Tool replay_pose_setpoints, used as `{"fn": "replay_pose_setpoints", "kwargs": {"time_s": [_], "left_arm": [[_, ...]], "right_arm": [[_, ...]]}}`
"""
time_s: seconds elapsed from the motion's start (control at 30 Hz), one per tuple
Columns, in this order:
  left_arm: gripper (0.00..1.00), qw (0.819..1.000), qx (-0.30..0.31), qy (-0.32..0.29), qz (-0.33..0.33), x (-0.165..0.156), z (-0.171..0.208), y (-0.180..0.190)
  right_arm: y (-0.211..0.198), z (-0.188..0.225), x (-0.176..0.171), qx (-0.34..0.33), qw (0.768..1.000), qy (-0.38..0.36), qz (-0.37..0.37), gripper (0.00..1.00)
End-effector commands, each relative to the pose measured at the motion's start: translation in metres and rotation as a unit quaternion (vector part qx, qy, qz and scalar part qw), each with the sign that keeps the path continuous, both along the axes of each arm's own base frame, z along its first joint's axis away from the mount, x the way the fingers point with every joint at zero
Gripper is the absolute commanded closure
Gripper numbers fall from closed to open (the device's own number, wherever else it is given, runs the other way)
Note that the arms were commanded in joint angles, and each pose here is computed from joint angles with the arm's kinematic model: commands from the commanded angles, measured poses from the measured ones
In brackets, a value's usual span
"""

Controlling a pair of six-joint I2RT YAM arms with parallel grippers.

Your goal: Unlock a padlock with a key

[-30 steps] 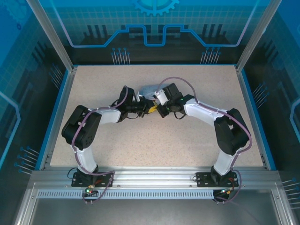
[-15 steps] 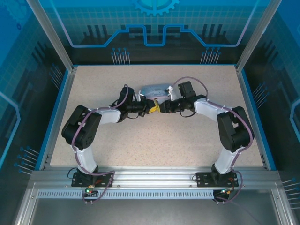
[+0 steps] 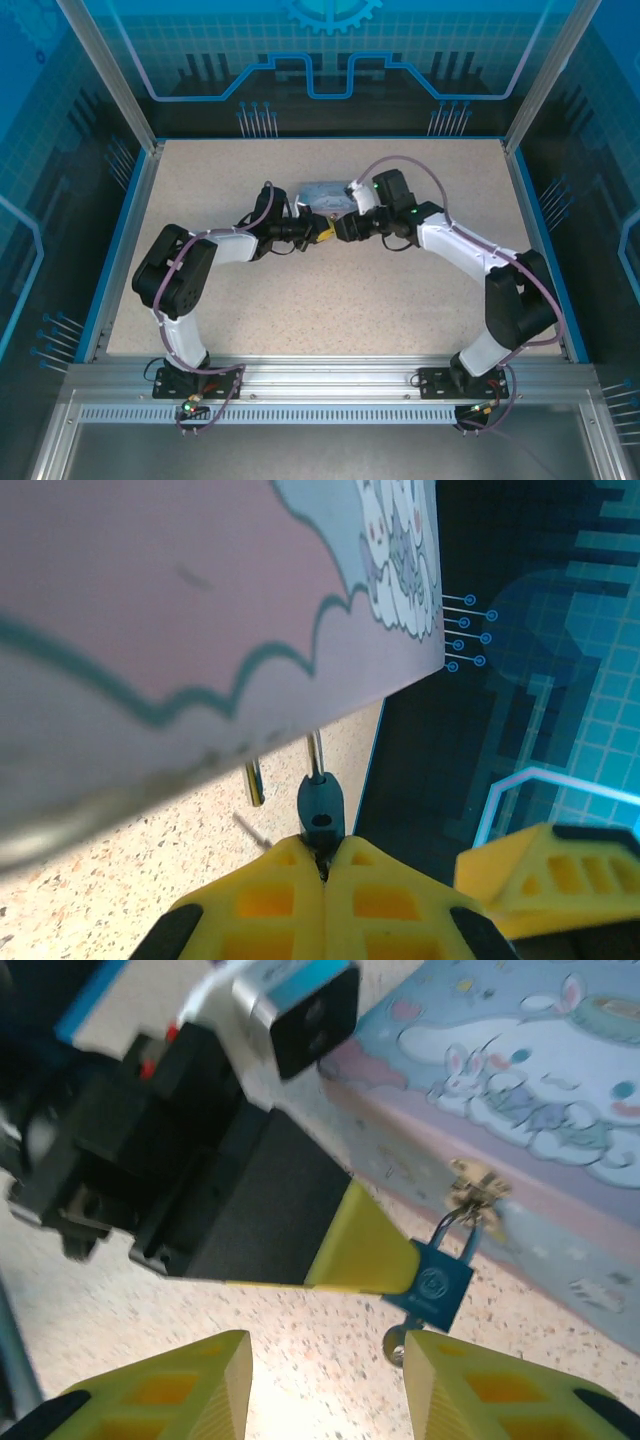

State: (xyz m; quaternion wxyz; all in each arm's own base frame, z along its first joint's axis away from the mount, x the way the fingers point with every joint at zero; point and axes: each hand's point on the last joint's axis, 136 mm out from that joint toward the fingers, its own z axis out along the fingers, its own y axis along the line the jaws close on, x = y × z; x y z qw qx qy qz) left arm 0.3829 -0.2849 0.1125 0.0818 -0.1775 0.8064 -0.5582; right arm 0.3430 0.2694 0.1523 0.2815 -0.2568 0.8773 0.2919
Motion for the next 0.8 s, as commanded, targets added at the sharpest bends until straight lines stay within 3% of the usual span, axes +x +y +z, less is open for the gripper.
{"fn": "replay_pose_setpoints", "kwargs": {"time_s": [0.0,0.33,0.57,0.77], "left_arm": [[1.00,1.000,-0.005,-0.005,0.000,0.002,0.005,0.000],[1.00,1.000,-0.004,-0.004,-0.001,0.003,0.003,0.000],[1.00,1.000,0.005,-0.019,0.006,0.002,0.001,0.006],[0.83,0.999,0.007,-0.036,0.027,0.010,0.009,0.021]], "right_arm": [[-0.015,-0.022,0.001,-0.115,0.993,-0.029,0.001,0.56],[-0.015,-0.038,-0.002,-0.176,0.983,-0.043,0.010,0.60],[-0.025,-0.023,0.000,-0.093,0.995,-0.003,-0.045,0.56],[-0.045,-0.051,0.002,-0.064,0.991,0.054,-0.108,0.56]]}}
